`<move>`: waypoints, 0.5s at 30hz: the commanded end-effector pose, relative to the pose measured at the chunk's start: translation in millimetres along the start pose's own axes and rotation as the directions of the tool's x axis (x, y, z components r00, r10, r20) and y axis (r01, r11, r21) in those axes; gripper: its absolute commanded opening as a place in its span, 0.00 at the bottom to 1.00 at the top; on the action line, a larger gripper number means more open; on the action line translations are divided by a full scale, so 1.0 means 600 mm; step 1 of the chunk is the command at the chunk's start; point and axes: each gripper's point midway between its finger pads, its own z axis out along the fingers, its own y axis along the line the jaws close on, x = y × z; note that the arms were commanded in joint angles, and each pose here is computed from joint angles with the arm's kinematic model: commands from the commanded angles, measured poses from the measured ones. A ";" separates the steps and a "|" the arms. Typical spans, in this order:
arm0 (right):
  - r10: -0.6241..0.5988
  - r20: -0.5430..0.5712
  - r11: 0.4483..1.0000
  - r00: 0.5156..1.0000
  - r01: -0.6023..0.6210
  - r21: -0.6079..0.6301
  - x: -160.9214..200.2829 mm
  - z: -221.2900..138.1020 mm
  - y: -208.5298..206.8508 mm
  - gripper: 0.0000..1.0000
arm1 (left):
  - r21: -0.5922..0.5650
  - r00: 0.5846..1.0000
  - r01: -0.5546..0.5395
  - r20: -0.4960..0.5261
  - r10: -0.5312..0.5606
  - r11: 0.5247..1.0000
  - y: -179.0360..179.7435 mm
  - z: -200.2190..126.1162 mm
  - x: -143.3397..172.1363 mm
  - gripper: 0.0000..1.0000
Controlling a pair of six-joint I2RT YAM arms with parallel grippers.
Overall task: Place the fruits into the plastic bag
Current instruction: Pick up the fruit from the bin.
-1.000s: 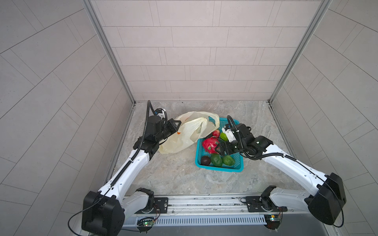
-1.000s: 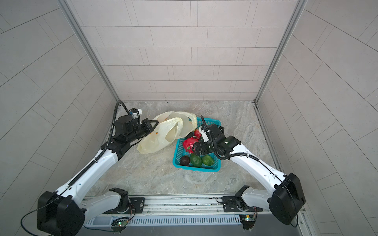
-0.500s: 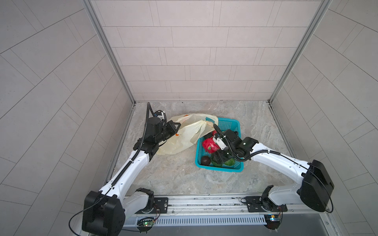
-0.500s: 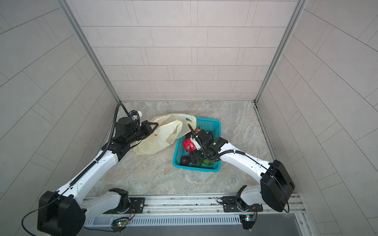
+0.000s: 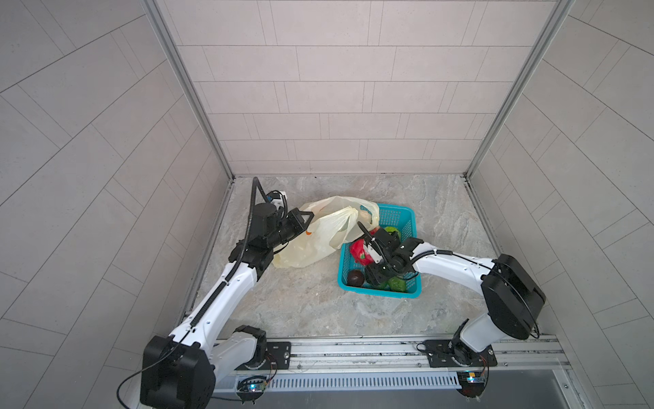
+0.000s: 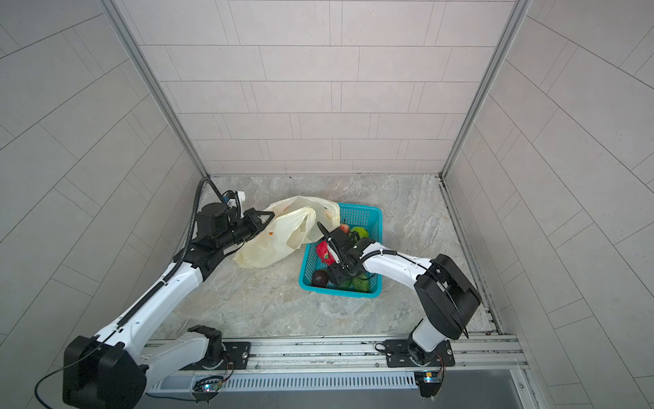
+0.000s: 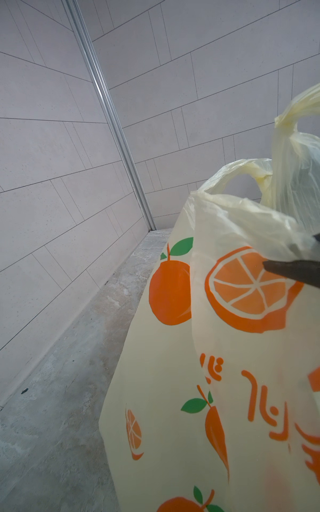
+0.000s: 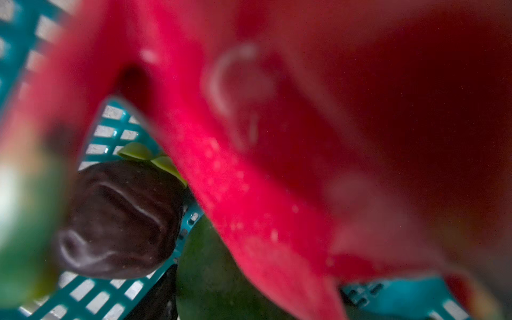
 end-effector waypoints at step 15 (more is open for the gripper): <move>0.016 0.269 0.997 0.963 0.005 -0.077 -0.038 -0.114 0.011 0.31 | 0.016 1.000 -0.007 0.019 0.007 1.000 -0.005 -0.003 -0.007 0.00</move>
